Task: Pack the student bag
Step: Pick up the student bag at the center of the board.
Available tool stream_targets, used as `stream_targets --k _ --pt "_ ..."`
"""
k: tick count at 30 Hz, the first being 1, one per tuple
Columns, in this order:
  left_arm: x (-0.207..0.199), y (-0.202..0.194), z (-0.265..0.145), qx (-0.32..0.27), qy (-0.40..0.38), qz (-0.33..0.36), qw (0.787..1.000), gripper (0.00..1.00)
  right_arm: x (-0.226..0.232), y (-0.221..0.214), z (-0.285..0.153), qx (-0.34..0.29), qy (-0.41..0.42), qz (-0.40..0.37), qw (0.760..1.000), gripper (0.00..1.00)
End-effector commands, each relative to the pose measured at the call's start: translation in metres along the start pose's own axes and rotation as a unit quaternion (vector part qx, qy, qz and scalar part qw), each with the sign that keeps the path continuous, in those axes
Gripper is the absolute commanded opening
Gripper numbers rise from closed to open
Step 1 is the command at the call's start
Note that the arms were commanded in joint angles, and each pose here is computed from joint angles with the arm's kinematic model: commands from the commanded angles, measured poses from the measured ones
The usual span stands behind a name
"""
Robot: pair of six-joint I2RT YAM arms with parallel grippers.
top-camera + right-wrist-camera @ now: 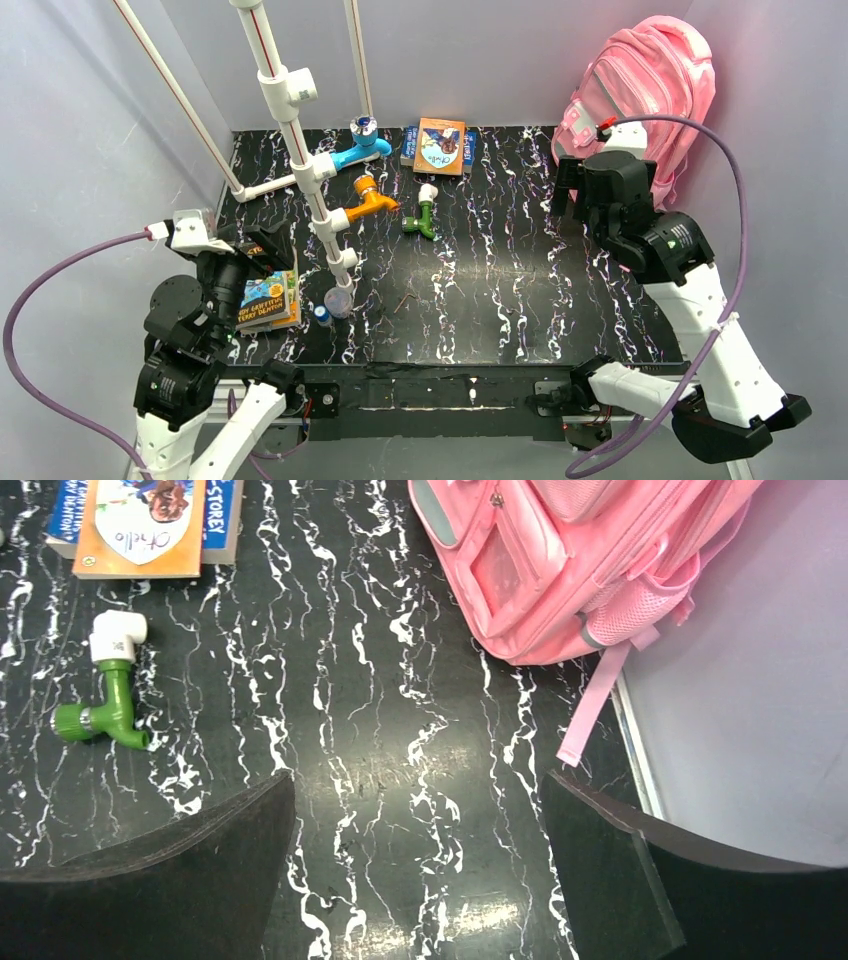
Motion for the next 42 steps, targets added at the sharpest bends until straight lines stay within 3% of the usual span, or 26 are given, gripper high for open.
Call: stream_targets --k 1,6,10,15,19,21,26,33,39,42 --pt "0.005 0.0 -0.012 -0.005 -0.003 0.009 1.0 0.99 -0.007 0.012 0.002 0.013 -0.033 -0.013 0.999 1.0" --pt "0.002 -0.007 -0.025 0.005 -0.026 -0.026 0.999 0.99 -0.002 0.022 0.032 0.042 -0.086 -0.072 0.993 1.0" --pt "-0.002 -0.017 -0.039 0.037 -0.06 -0.036 0.997 0.99 0.0 0.05 0.07 0.012 -0.156 -0.121 0.98 1.0" --pt "0.005 -0.026 -0.057 0.055 -0.074 -0.031 0.995 0.99 -0.053 0.097 0.13 -0.01 -0.257 -0.12 0.959 1.0" --pt "0.003 -0.033 -0.064 0.067 -0.099 -0.035 0.992 0.99 -0.071 0.141 0.148 -0.027 -0.338 -0.155 0.928 1.0" --pt "0.003 -0.037 -0.063 0.074 -0.095 -0.039 0.992 0.99 -0.089 0.153 0.146 -0.015 -0.402 -0.169 0.9 1.0" --pt "-0.003 -0.043 -0.059 0.099 -0.106 -0.047 0.988 0.99 -0.128 0.156 0.154 -0.005 -0.474 -0.171 0.864 1.0" --pt "-0.011 -0.05 -0.053 0.133 -0.108 -0.049 0.984 0.99 -0.16 0.136 0.182 0.018 -0.464 -0.153 0.872 1.0" --pt "-0.016 -0.059 -0.049 0.163 -0.107 -0.059 0.979 0.99 -0.192 0.118 0.214 -0.008 -0.353 -0.112 0.929 1.0" --pt "-0.018 -0.06 -0.049 0.17 -0.109 -0.064 0.977 0.99 -0.192 0.107 0.218 -0.018 -0.327 -0.081 0.941 1.0"
Point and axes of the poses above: each gripper's point midway between its finger pads, its own z axis out along the fingers, its own x axis along the line the jaws close on, y = z × x, the point moved 4 cm from there along -z, back along the fingers, and after that the axes turned 11 degrees about -z, right-handed, at the moved point
